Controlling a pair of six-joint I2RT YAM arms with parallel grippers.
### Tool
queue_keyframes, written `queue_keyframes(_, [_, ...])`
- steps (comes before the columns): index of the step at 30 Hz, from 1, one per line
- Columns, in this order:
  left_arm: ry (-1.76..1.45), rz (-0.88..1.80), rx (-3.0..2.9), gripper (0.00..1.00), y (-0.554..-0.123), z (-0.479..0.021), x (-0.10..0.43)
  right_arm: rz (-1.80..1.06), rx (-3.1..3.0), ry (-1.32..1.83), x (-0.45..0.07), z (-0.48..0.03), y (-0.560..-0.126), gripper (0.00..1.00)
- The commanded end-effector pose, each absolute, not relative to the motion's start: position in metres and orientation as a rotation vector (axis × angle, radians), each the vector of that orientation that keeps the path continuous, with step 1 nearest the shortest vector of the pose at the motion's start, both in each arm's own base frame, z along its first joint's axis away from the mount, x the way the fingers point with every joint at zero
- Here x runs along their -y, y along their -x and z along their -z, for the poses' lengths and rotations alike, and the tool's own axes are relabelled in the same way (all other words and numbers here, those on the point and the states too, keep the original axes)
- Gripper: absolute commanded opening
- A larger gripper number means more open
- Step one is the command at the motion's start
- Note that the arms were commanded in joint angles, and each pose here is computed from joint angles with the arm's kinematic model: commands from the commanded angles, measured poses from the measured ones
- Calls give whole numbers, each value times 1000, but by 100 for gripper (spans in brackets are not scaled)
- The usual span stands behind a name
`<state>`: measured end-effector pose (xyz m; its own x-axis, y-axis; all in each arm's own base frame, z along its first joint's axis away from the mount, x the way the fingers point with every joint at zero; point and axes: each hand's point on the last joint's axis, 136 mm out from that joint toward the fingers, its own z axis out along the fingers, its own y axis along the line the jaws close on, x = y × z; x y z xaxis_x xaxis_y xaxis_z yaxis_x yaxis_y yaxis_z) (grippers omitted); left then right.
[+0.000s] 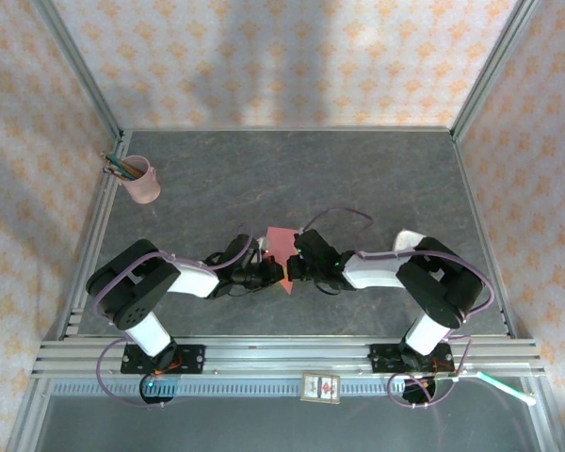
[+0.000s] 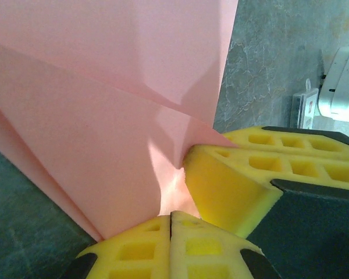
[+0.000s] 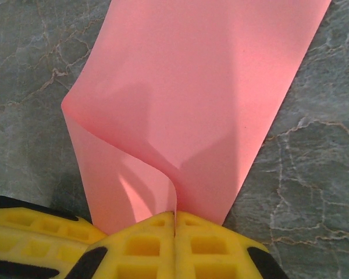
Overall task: Fold a paper plane with a square sheet of paper (pick it up from the middle)
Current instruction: Third fold the triangle at the center of the table.
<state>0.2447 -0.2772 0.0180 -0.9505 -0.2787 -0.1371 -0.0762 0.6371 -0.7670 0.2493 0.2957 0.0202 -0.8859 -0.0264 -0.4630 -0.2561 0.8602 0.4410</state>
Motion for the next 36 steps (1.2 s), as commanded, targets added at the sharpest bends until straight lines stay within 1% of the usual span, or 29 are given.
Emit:
queue_keyframes(1, [323, 1069, -2701, 1, -235, 10, 259, -510, -2664, 211, -269, 3, -245, 7])
queue_keyframes(8, [358, 1016, -2723, 0, -224, 21, 247, -545, -2611, 234, -282, -18, -256, 17])
queue_keyframes(13, [361, 997, -2734, 0, -221, 27, 245, -547, -2572, 263, -289, -36, -265, 19])
queue_keyframes(17, [355, 1007, -2721, 0, -224, 23, 248, -551, -2568, 268, -290, -39, -266, 21])
queue_keyframes(21, [355, 1002, -2718, 0, -227, 21, 250, -533, -2547, 267, -288, -47, -270, 23])
queue_keyframes(28, [352, 982, -2724, 0, -229, 23, 249, -495, -2486, 252, -275, -79, -274, 24])
queue_keyframes(31, [355, 982, -2723, 0, -229, 23, 250, -566, -2502, 251, -274, -81, -261, 23])
queue_keyframes(33, [357, 979, -2722, 0, -229, 24, 250, -686, -2529, 275, -282, -80, -246, 19])
queue_keyframes(36, [359, 981, -2725, 0, -228, 25, 250, -853, -2559, 297, -293, -77, -224, 10])
